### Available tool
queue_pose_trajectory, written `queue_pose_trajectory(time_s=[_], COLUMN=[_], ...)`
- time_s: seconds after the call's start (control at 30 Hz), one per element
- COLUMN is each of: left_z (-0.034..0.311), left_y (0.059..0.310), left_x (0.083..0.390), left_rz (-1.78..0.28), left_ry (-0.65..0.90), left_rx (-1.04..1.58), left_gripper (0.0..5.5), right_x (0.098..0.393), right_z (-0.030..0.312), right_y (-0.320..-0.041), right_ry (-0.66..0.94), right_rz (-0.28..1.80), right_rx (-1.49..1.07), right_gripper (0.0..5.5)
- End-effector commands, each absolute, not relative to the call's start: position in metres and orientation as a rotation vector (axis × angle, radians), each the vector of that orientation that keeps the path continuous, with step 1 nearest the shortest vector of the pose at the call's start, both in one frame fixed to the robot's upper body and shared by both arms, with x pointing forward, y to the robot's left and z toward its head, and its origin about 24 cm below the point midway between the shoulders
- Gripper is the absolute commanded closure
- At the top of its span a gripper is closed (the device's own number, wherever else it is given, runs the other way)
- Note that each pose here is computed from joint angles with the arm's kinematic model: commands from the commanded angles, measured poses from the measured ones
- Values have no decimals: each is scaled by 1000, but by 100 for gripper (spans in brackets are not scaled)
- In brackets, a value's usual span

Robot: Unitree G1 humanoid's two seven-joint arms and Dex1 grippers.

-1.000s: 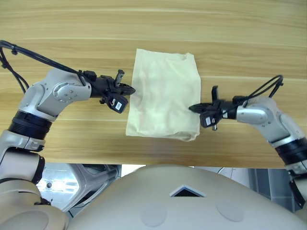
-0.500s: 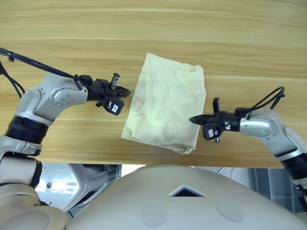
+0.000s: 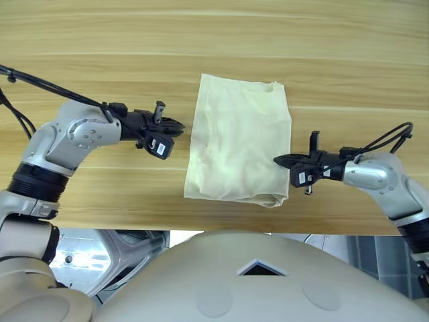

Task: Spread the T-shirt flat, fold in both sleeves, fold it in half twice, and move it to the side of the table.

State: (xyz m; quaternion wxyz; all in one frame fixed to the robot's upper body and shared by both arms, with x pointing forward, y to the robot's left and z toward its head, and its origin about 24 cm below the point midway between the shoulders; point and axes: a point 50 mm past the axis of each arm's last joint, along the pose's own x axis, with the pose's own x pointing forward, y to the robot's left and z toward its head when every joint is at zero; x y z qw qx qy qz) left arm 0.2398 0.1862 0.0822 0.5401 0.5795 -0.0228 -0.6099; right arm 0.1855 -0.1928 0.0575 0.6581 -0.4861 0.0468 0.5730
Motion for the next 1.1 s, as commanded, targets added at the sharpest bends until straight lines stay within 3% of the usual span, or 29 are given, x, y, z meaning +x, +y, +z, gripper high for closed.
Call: queue_pose_trajectory(time_s=[0.03, 0.23, 0.33, 0.4, 0.5, 0.63, 0.8, 0.97, 1.1], left_z=[100, 114, 113, 107, 104, 95, 75, 49, 25], left_y=[185, 185, 208, 229, 242, 254, 238, 221, 218], left_x=[242, 238, 235, 221, 203, 177, 163, 161, 166], left_rz=[-1437, -1445, -1428, -1481, -1554, -1594, -1635, -1612, -1602], left_ry=[-105, -196, -117, -4, 88, 167, 87, 20, 65], left_rx=[1287, 1083, 1124, 1210, 1256, 1346, 1285, 1204, 1181], left_gripper=[414, 305, 268, 239, 192, 187, 187, 187, 187], right_x=[194, 215, 211, 196, 165, 121, 96, 100, 105], right_z=[84, 119, 132, 147, 162, 146, 100, 60, 26], right_y=[-190, -194, -231, -260, -281, -301, -273, -253, -235], right_ry=[-23, -198, -123, -36, 78, 255, 262, 260, 265], right_rz=[1226, 1021, 941, 923, 971, 1039, 1150, 1202, 1245], right_rx=[-1055, -1053, -1137, -1185, -1205, -1175, -1026, -927, -888], right_gripper=[479, 357, 316, 282, 232, 211, 211, 211, 211])
